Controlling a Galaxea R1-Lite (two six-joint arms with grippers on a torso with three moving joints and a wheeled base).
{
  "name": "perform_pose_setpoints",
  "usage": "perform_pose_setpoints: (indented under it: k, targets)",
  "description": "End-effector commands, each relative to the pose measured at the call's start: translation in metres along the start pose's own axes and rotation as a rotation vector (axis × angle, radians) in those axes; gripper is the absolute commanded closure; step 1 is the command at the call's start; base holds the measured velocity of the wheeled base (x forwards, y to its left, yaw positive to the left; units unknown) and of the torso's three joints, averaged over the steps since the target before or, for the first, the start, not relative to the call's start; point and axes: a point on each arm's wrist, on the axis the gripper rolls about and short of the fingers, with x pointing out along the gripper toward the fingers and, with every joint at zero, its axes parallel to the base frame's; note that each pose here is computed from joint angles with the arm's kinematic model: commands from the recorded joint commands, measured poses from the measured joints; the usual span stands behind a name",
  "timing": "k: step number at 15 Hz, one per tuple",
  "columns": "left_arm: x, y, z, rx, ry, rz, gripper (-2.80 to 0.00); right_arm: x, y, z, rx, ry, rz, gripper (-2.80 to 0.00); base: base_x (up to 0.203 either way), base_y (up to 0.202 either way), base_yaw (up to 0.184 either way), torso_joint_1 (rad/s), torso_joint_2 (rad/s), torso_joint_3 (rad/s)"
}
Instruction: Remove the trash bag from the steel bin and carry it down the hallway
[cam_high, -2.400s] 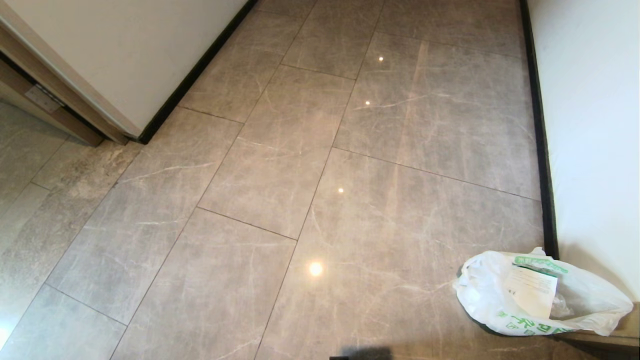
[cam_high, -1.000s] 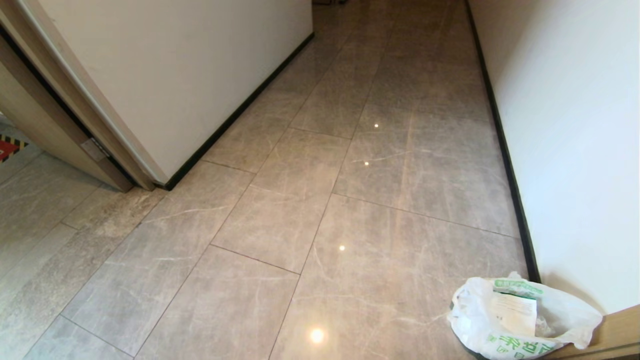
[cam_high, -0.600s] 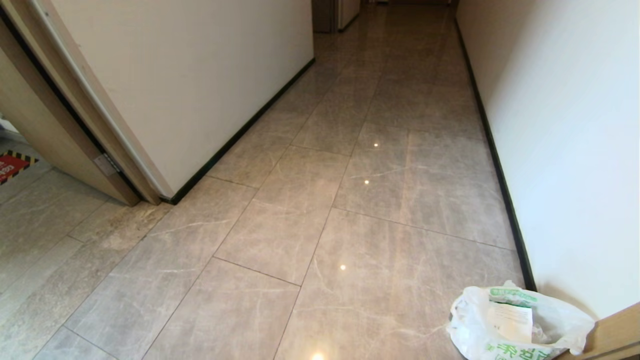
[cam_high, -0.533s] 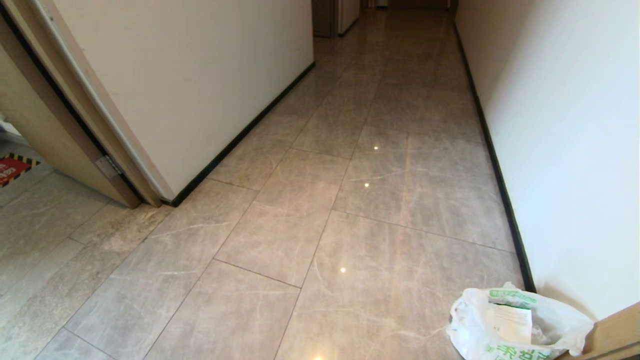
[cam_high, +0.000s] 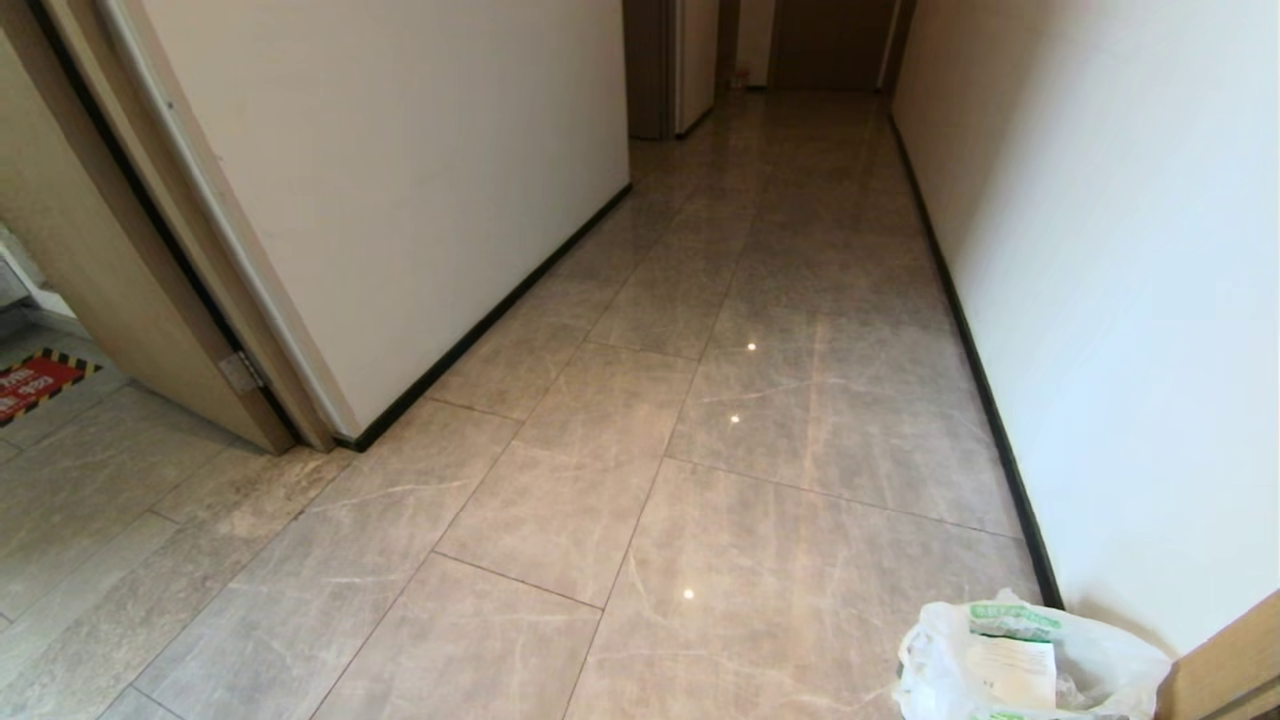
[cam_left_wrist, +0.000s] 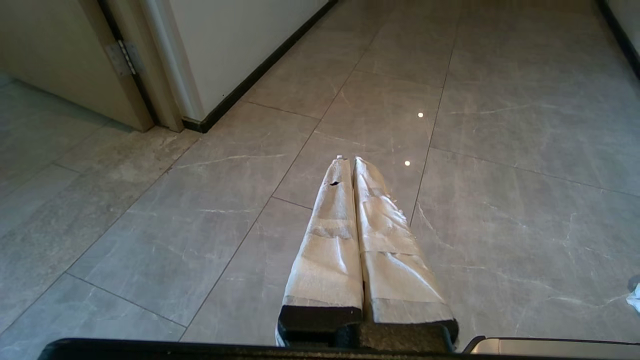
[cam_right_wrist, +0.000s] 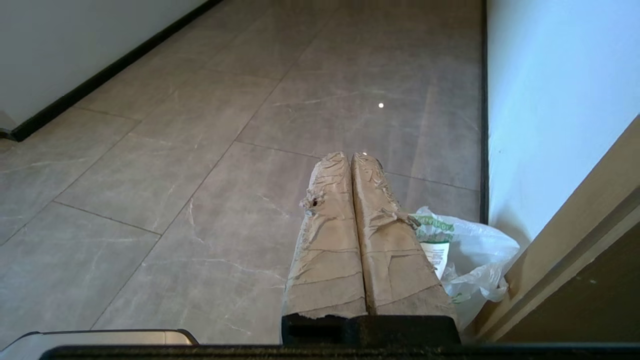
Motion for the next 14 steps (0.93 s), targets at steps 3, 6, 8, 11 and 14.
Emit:
perform_pose_setpoints:
  k: [3,6,8,11,14]
  targets:
    - [0.0,0.0,0.0,-0.001,-0.001,0.001,0.0,0.0,0.0,0.0001,0.0,-0.001,0.0,0.0,0.0,0.0,0.0,0.002,0.0,0.208]
    - [0.0,0.0,0.0,-0.001,-0.001,0.001,0.0,0.0,0.0,0.0001,0.0,-0.001,0.0,0.0,0.0,0.0,0.0,0.002,0.0,0.208]
    - [0.0,0.0,0.0,0.004,-0.001,0.001,0.0,0.0,0.0,0.0001,0.0,-0.001,0.0,0.0,0.0,0.0,0.0,0.005,0.0,0.151]
    - [0.0,0.0,0.0,0.004,-0.001,0.001,0.0,0.0,0.0,0.0,0.0,0.001,0.0,0.0,0.0,0.0,0.0,0.001,0.0,0.042]
    - [0.0,0.0,0.0,0.004,-0.001,0.001,0.0,0.0,0.0,0.0001,-0.008,-0.001,-0.002,0.0,0.0,0.0,0.0,0.0,0.0,0.0]
